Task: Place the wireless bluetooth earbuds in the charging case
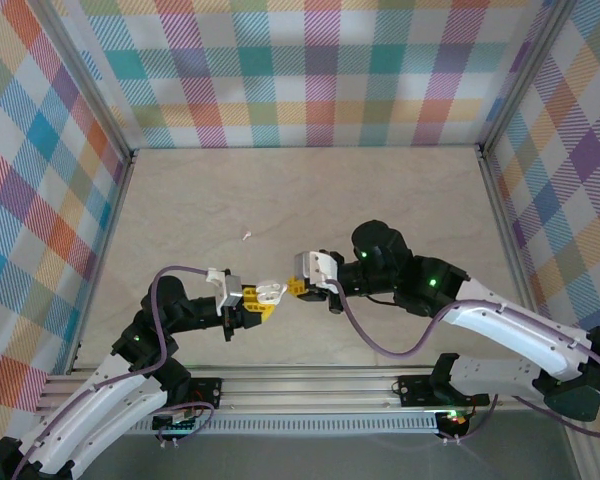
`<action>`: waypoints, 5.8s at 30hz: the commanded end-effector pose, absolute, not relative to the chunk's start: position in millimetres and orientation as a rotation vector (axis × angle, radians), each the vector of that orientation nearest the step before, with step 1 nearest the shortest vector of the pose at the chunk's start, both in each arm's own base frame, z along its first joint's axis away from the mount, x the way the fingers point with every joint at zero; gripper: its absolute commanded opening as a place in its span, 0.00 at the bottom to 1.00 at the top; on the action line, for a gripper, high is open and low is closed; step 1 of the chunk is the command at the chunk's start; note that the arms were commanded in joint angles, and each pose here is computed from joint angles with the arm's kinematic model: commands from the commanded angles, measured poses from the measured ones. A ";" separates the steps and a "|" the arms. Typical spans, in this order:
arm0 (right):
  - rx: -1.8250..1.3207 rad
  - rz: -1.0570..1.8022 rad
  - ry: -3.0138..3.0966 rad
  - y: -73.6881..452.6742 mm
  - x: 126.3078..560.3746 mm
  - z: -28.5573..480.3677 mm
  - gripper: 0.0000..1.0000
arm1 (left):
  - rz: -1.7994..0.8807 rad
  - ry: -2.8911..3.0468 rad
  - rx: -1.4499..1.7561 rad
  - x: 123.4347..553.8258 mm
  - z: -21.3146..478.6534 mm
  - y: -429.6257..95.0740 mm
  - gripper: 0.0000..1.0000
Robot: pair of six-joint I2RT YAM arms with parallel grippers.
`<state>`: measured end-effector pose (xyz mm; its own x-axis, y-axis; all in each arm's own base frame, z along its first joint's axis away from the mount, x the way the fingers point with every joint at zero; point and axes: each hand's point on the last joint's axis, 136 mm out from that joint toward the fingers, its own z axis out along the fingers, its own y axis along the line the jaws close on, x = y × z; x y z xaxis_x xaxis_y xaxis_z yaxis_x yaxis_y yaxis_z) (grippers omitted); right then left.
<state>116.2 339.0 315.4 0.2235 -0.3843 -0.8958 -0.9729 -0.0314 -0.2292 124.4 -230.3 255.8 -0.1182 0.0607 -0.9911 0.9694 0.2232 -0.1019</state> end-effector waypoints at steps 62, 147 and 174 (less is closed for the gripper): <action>-1.214 0.805 1.703 354.1 190.9 337.9 0.58 | -0.746 1.632 0.712 156.1 245.2 -173.1 0.00; -0.220 0.315 2.553 432.3 393.4 42.8 0.16 | -0.567 1.822 0.316 177.2 208.9 -117.0 0.00; -0.302 0.405 2.559 470.8 423.1 54.6 0.49 | -0.517 1.825 0.298 177.9 213.1 -108.4 0.00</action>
<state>432.0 481.1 93.9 -0.7790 -0.1005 -0.6189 -0.3331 0.9026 0.2727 177.7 -111.6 204.6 -0.3298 -0.0469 -0.9429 0.4589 0.8648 -0.2036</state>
